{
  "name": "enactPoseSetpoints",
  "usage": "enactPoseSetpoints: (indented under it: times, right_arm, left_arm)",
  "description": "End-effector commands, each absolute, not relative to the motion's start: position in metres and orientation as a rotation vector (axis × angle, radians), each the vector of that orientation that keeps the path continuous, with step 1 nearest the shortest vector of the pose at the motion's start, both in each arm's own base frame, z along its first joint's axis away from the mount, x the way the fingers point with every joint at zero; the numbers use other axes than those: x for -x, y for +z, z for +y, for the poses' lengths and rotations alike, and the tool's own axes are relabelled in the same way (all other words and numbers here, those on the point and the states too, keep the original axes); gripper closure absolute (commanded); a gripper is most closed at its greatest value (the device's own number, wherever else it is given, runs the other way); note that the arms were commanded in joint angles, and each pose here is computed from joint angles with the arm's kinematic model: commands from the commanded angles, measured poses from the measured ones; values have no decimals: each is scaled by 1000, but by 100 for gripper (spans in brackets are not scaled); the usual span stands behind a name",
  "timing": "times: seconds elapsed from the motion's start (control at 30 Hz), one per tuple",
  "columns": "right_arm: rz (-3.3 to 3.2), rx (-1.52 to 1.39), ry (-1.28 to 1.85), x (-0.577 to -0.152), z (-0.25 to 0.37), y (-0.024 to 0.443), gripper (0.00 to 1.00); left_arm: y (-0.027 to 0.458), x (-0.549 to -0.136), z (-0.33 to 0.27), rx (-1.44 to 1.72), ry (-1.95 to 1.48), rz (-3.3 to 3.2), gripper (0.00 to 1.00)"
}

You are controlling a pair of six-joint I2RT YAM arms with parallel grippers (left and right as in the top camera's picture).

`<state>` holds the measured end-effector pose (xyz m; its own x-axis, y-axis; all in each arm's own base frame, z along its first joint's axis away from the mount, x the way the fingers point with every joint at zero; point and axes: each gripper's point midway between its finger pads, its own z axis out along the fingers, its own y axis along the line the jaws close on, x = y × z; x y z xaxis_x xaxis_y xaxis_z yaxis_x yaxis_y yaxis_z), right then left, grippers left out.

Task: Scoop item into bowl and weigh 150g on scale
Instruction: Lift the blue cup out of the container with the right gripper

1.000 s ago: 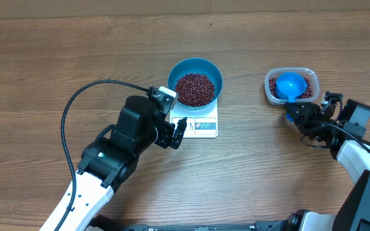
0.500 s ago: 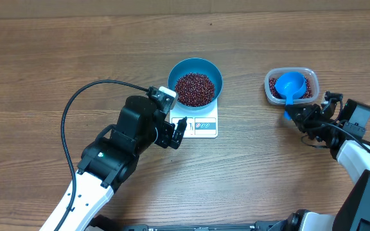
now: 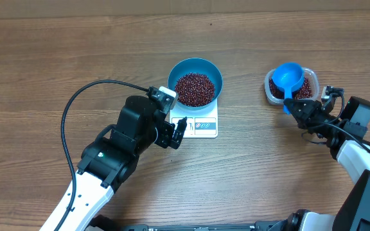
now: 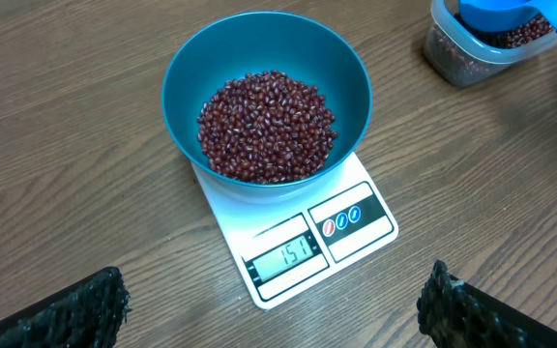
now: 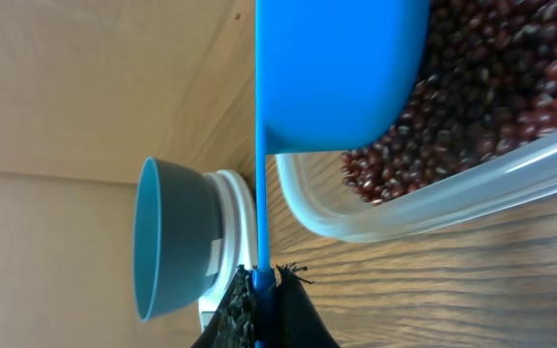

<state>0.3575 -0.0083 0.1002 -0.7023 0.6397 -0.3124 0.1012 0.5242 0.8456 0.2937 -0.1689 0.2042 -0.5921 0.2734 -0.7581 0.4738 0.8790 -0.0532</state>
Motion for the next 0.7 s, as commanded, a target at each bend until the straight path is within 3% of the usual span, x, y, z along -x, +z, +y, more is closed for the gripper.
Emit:
enactPoseSetpoints:
  times: [0.0,0.33,0.67]
  right_arm:
    - [2135,-565,1218,-354,1,108,96]
    - [2082,-461,1245,-361,4,138,96]
    - [1966,-279,1190,-371,3,214,96]
  left_arm:
    - [199,-293,-169,-529,-320,2252,1]
    - [199,-293,-169,-529,-320,2252,1]
    - [199,-293,-169,-529,-320,2252,0]
